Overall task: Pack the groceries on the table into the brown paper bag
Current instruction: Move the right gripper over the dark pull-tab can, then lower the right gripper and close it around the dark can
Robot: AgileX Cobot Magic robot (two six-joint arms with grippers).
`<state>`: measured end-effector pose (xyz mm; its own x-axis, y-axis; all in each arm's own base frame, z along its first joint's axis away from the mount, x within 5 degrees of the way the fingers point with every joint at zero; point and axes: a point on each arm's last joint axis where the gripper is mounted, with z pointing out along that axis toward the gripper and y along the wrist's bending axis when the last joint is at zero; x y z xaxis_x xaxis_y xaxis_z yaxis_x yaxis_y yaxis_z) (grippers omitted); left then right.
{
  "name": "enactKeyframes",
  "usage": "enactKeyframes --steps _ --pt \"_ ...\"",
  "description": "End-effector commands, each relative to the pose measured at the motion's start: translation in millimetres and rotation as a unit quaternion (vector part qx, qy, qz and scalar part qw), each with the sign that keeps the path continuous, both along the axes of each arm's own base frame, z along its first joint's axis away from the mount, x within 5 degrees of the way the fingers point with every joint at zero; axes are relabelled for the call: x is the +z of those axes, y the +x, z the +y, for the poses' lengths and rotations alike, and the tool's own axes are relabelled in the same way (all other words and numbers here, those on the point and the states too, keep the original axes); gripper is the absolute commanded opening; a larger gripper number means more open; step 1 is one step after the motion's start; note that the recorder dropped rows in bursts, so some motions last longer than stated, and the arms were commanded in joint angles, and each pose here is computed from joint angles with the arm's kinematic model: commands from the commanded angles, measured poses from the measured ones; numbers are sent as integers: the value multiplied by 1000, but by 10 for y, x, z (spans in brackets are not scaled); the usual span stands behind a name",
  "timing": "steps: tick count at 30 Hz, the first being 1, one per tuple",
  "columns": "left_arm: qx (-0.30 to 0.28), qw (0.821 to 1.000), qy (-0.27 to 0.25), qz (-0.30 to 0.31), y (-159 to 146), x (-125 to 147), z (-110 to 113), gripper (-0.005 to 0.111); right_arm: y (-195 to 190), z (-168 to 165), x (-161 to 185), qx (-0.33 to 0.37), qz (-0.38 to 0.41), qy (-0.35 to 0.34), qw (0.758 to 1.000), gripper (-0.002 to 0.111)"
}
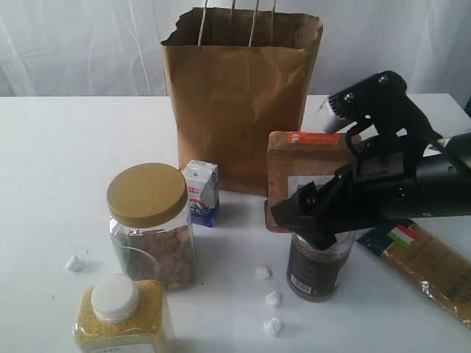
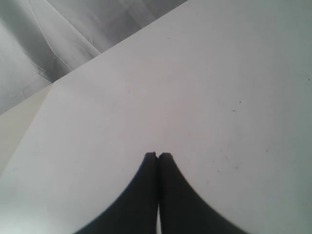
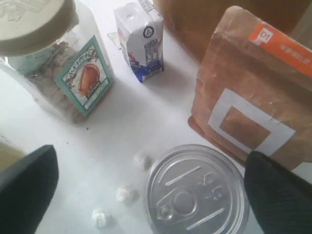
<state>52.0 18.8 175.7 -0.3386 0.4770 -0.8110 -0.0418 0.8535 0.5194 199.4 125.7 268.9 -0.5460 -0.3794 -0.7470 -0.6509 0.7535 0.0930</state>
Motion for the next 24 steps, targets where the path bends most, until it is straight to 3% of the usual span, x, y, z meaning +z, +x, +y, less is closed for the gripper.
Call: enactKeyframes --steps 1,5,9,13,24 --pt "1 1000 -3 0 0 -17 0 0 -27 12 7 12 8 -4 1000 96" --pt "1 1000 -3 0 0 -17 0 0 -38 -2 -20 30 5 -30 999 96" --pt "1 1000 -3 0 0 -17 0 0 62 -50 -25 28 -57 -78 995 96" --pt "1 1000 -3 0 0 -17 0 0 107 -27 -107 -11 -13 -54 998 96" --pt "1 1000 -3 0 0 -17 0 0 208 30 -344 -5 24 -80 997 96"
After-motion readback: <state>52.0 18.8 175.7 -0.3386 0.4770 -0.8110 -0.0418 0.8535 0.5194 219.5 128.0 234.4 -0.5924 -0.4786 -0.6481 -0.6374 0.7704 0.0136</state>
